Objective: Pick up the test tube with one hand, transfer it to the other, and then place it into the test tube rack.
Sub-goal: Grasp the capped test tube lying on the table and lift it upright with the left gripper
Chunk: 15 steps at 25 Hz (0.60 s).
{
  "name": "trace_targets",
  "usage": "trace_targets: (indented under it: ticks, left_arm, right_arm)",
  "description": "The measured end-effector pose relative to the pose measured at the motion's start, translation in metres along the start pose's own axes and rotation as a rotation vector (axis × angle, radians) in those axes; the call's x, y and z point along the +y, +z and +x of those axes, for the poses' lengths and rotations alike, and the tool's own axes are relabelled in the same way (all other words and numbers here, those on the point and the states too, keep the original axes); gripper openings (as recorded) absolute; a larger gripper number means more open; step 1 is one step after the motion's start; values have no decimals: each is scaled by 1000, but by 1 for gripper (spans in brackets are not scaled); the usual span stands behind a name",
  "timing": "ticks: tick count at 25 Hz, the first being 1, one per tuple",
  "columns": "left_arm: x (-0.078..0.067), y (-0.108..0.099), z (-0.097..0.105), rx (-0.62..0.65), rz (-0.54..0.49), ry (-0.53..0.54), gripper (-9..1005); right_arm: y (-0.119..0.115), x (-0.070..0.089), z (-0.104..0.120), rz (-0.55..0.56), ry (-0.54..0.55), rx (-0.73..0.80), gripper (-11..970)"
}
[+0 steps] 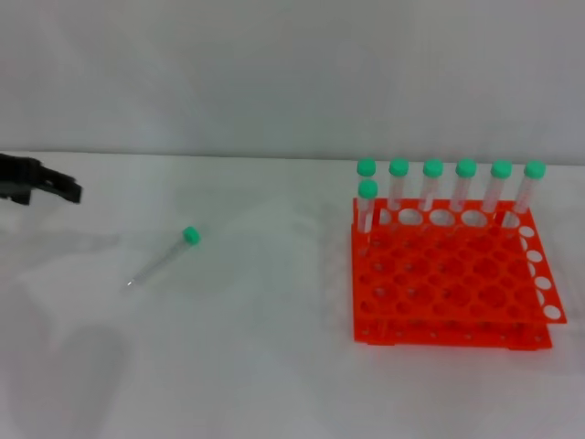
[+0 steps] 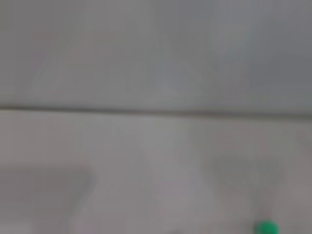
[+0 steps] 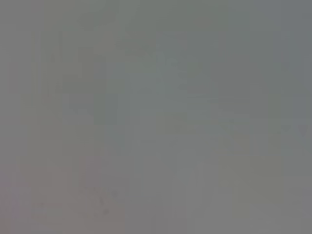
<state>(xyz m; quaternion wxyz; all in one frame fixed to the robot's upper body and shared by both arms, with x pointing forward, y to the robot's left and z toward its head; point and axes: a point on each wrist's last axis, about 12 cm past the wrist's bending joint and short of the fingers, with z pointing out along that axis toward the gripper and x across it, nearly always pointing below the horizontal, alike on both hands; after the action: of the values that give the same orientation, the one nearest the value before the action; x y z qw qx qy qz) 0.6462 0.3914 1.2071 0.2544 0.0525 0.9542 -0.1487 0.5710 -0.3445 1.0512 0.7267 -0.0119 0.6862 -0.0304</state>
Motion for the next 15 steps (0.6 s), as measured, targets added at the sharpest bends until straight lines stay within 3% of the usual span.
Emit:
trace_targets:
  ticks: [6, 15]
  left_arm:
    - [-39, 29, -10, 158, -14, 246, 872]
    - [-56, 59, -2, 206, -63, 512, 871]
  right_arm:
    - [-1, 0, 1, 2, 1, 3, 840]
    - [-4, -3, 3, 8, -1, 11, 840]
